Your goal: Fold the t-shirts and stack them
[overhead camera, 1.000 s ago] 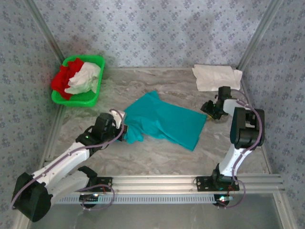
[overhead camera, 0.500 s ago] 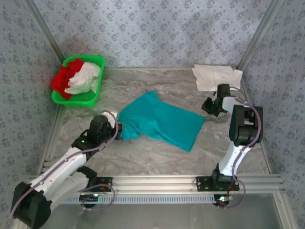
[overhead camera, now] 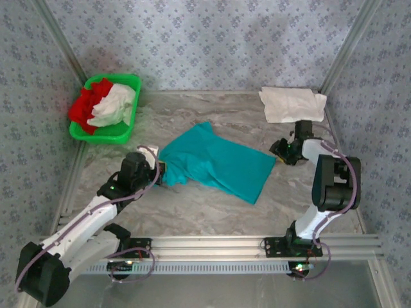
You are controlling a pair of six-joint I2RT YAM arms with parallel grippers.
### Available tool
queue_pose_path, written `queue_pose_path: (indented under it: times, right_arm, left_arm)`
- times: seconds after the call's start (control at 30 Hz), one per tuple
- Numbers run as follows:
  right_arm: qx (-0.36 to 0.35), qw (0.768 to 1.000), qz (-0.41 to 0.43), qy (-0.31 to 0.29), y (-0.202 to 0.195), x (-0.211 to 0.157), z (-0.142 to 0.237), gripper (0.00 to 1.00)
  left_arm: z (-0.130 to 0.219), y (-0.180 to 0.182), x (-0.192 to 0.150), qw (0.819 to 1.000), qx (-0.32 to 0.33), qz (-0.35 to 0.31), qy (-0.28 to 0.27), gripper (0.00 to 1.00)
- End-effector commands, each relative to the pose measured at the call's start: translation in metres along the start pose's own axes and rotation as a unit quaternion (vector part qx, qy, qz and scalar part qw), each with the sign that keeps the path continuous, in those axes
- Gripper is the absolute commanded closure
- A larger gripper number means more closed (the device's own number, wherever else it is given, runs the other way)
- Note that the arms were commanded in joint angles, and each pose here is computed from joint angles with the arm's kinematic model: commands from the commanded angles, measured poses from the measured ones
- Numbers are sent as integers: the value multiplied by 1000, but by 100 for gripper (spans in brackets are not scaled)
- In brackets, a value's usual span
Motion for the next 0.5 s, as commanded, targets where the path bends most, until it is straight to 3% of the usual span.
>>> queue_pose_path:
  times: [0.0,0.2,0.3,0.47]
  right_arm:
    - [-5,1000,-9,24,-4,-16,-7,54]
    - [1,1000,13,28,4,-16,-25,62]
    - [-2,999,17,27,6,-8,-34,76]
    - [-8,1000,27,12,11,9,-34,92]
  left_arm:
    - [0,0,9,1000,-3,8,-16,100]
    - [-2,1,6,1000,-4,14,-20,100]
    - [-3,2,5,1000,-1,14,-21,100]
    - [1,5,12,999,9,15,-34,100]
Point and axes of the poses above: each hand's point on the last joint's axis, 136 mm out from that joint toward the fingers, its own z axis back along the fingers, its own y axis along the line the jaws close on, x = y × z, the point moved 1 cm from there along z, back along the fingers
